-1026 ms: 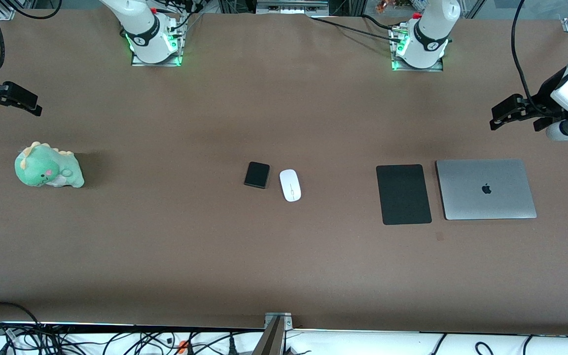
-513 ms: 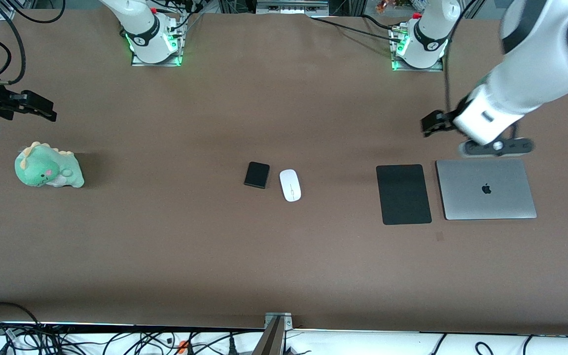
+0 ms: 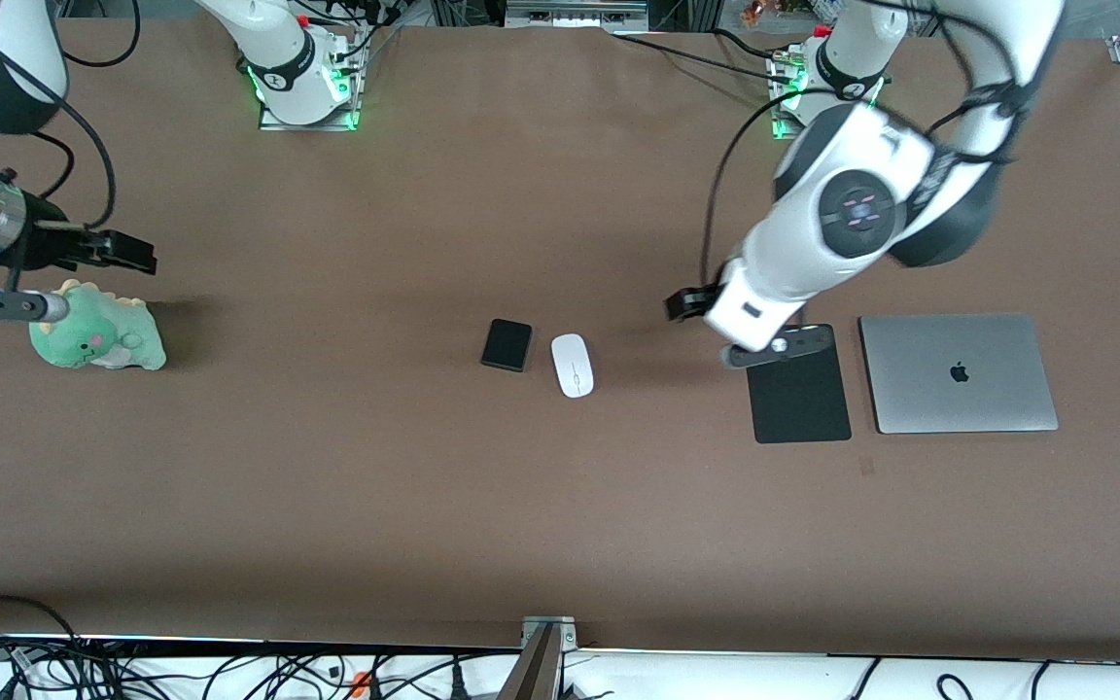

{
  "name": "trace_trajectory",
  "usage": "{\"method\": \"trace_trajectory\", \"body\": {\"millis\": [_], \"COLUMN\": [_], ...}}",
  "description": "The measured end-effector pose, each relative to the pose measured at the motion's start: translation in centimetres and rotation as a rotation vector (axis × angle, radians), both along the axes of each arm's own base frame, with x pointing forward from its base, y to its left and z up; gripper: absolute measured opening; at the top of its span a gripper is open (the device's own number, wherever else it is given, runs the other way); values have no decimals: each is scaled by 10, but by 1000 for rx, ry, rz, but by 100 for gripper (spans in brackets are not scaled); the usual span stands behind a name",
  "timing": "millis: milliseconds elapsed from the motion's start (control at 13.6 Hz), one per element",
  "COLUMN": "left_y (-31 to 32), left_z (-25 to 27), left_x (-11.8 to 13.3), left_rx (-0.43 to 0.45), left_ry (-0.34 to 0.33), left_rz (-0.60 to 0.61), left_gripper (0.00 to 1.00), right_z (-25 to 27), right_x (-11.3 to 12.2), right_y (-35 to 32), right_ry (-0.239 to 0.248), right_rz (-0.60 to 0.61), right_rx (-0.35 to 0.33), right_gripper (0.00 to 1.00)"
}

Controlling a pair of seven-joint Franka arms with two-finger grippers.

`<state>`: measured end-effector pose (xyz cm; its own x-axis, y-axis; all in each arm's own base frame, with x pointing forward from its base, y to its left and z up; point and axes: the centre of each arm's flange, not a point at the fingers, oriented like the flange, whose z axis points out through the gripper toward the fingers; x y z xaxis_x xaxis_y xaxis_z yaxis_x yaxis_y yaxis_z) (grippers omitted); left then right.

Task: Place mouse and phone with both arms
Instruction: 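Reach the left gripper down over the white mouse, then grasp the white mouse with the left gripper and lift it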

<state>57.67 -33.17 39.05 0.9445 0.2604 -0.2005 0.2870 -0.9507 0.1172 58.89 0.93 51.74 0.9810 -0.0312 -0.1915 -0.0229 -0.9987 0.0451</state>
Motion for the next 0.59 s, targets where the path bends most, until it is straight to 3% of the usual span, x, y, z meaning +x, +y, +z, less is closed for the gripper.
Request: {"method": "trace_trajectory", "body": {"millis": [366, 586], "left_y": [-83, -106], "left_z": [-107, -156], "left_x": [-15, -26], "left_rx": [-103, -44], "left_ry": [-35, -95], "left_rz": [38, 50], "left_gripper": [100, 100], "right_z": [-28, -27], "right_x": [12, 12], "right_y": [4, 7], "right_ry": [17, 15], "right_rz": [-50, -55], "right_rx": [-15, -17], "right_gripper": [100, 100]}}
